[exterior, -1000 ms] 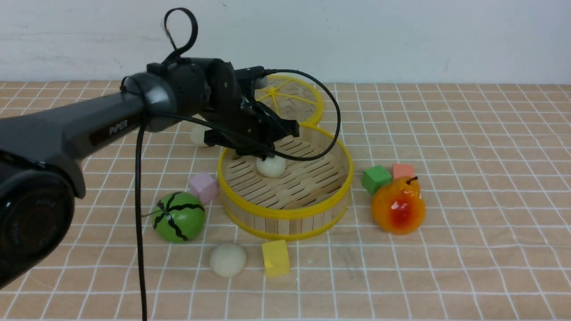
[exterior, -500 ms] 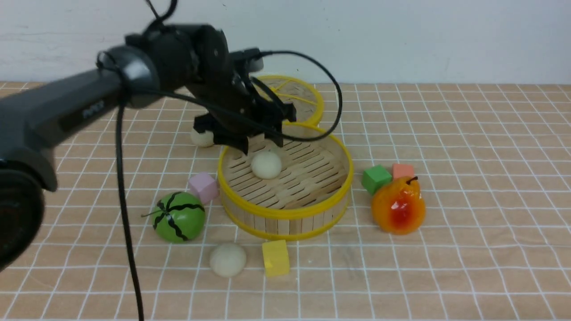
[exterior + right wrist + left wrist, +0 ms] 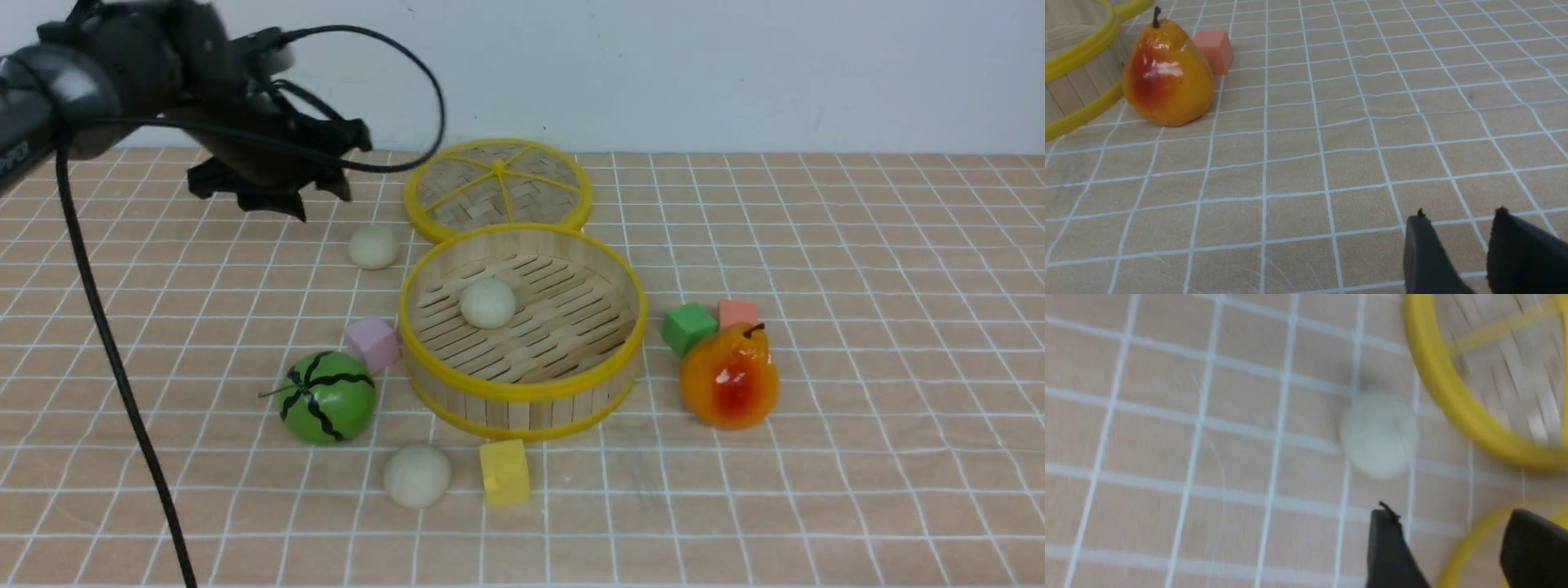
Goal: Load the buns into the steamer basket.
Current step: Use the left arm to grab a steamed stuffed bun, then use the left arm to put the steamed stuffed bun into the steamer
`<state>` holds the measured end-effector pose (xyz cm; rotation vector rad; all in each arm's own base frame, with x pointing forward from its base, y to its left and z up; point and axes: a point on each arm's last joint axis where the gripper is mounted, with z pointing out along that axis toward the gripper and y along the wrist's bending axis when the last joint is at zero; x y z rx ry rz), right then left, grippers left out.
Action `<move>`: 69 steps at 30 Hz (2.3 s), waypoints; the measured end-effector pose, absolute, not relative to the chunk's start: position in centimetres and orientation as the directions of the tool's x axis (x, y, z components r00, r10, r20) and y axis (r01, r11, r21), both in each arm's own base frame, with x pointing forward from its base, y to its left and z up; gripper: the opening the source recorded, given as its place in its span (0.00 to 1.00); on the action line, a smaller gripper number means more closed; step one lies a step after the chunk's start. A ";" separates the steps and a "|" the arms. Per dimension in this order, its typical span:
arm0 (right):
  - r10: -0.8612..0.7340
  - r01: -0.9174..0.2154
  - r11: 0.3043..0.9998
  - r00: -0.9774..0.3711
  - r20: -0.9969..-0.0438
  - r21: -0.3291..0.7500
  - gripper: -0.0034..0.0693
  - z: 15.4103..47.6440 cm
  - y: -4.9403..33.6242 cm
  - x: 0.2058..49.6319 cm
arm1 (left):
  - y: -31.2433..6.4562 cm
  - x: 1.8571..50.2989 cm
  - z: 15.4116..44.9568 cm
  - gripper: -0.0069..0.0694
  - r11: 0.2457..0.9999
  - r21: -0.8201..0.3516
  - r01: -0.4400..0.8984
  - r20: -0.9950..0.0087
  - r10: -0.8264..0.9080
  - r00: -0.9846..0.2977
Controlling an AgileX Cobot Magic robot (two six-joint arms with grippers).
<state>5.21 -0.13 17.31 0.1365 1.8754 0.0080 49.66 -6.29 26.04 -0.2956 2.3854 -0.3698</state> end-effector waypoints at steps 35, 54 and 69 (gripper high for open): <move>0.097 0.090 0.993 -0.298 -0.950 0.073 0.38 17.3 -0.1 5.2 | -7.3 54.1 16.6 0.29 0.938 -0.342 -0.061 -0.687 -0.293 -0.665; 0.097 0.090 0.993 -0.298 -0.950 0.073 0.38 17.3 -0.1 5.2 | -11.1 49.7 27.4 0.07 0.913 -0.400 0.081 -0.668 -0.230 -0.707; 0.097 0.090 0.993 -0.298 -0.950 0.073 0.38 17.3 -0.1 5.2 | -23.3 47.5 20.7 0.10 0.857 -0.445 0.260 -0.593 -0.064 -0.803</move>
